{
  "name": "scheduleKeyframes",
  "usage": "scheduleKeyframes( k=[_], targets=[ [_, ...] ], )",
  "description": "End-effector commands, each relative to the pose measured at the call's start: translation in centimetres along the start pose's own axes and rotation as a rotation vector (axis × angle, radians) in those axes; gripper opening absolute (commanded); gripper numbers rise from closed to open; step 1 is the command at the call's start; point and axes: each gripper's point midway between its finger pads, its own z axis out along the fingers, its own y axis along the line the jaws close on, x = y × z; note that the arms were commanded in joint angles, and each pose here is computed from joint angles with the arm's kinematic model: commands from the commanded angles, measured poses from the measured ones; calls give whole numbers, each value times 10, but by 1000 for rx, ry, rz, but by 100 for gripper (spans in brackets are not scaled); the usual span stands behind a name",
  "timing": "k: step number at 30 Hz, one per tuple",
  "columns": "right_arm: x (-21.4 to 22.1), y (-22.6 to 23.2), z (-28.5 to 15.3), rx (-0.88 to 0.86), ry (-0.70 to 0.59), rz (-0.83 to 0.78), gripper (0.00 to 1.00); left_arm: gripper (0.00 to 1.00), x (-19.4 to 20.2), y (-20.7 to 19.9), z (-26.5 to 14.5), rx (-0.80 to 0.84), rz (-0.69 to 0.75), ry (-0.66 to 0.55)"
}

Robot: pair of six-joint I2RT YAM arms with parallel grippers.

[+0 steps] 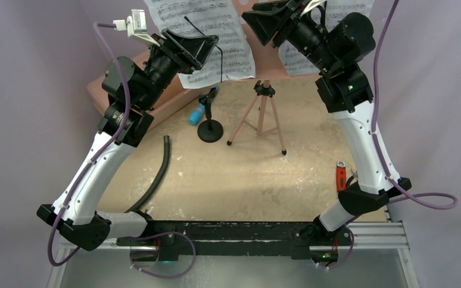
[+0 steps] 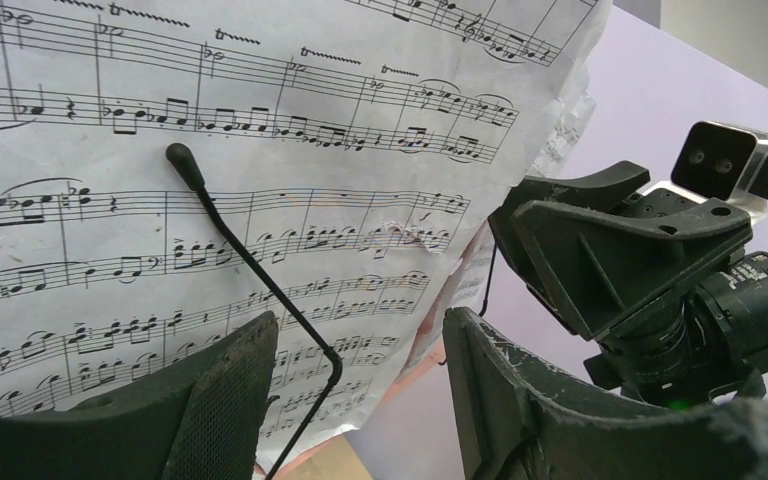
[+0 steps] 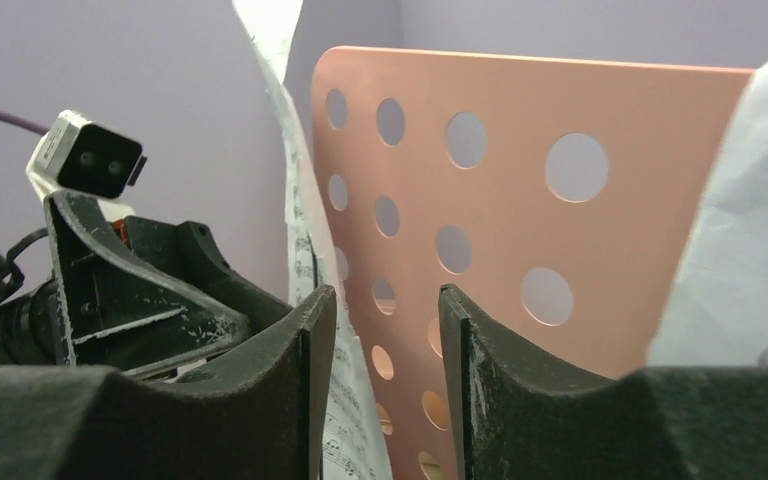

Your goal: Set up the instrument practice props

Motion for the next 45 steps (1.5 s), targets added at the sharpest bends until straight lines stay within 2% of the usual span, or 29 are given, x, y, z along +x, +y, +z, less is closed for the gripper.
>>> scheduleKeyframes(
  k=[1,10,13,17,25,45],
  targets=[
    [-15,22,5,-118,-41,12,46,60,-18,-7,-9,-2,30,-57],
    [-8,34,15,-199,-40,55,46,60,-12,-2,-8,-24,31,-33],
    [-4,34,18,-202,-40,64,37,60,-14,-3,-8,-22,33,-36],
    [-4,33,21,-201,-48,75,19,60,-13,-2,-8,-25,37,-36],
    [-9,31,18,-176,-69,53,0,59,-14,3,-7,-44,36,-45],
    [-30,12,-9,-3,-151,-19,0,56,-14,13,-3,-92,-14,-68]
  ],
)
